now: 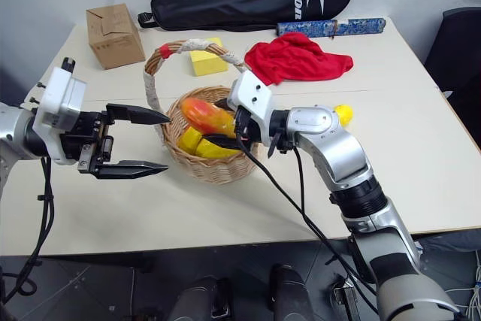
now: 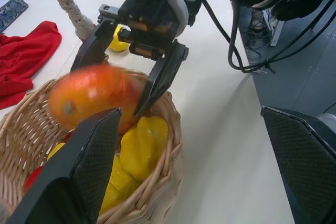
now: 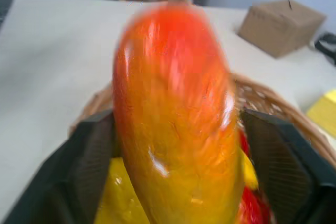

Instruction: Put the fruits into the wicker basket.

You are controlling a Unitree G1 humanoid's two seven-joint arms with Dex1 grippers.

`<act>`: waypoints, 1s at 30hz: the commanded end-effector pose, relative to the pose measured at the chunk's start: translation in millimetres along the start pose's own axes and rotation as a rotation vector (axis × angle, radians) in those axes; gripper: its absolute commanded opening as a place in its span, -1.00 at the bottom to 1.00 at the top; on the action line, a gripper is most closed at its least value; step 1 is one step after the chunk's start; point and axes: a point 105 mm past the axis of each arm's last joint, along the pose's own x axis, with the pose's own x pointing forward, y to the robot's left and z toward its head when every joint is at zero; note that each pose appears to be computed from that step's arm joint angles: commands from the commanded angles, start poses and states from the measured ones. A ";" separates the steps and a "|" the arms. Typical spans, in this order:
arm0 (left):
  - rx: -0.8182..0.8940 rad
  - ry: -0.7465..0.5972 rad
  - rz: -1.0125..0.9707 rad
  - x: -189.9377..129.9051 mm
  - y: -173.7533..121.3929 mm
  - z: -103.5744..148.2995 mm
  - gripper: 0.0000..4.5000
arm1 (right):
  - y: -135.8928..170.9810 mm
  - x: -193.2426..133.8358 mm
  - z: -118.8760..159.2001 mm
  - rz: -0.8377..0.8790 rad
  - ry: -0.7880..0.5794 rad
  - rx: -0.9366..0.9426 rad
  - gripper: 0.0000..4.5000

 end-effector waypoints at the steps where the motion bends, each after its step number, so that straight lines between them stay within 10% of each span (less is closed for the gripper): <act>1: 0.052 -0.013 0.017 -3.8 -0.5 9.6 1.00 | -4.4 -16.1 20.6 -0.027 -0.072 0.036 0.99; 8: 0.043 -0.018 0.023 -4.6 -2.4 7.2 1.00 | -32.7 -116.6 33.7 -0.147 -0.107 0.188 0.99; 15: 0.046 -0.033 0.023 -0.7 -2.0 6.8 1.00 | -85.8 -183.8 -44.3 -0.597 0.167 0.254 0.99; 30: 0.071 -0.042 0.028 0.4 -0.3 15.7 1.00 | -142.5 -166.4 -133.2 -0.948 0.243 0.329 0.99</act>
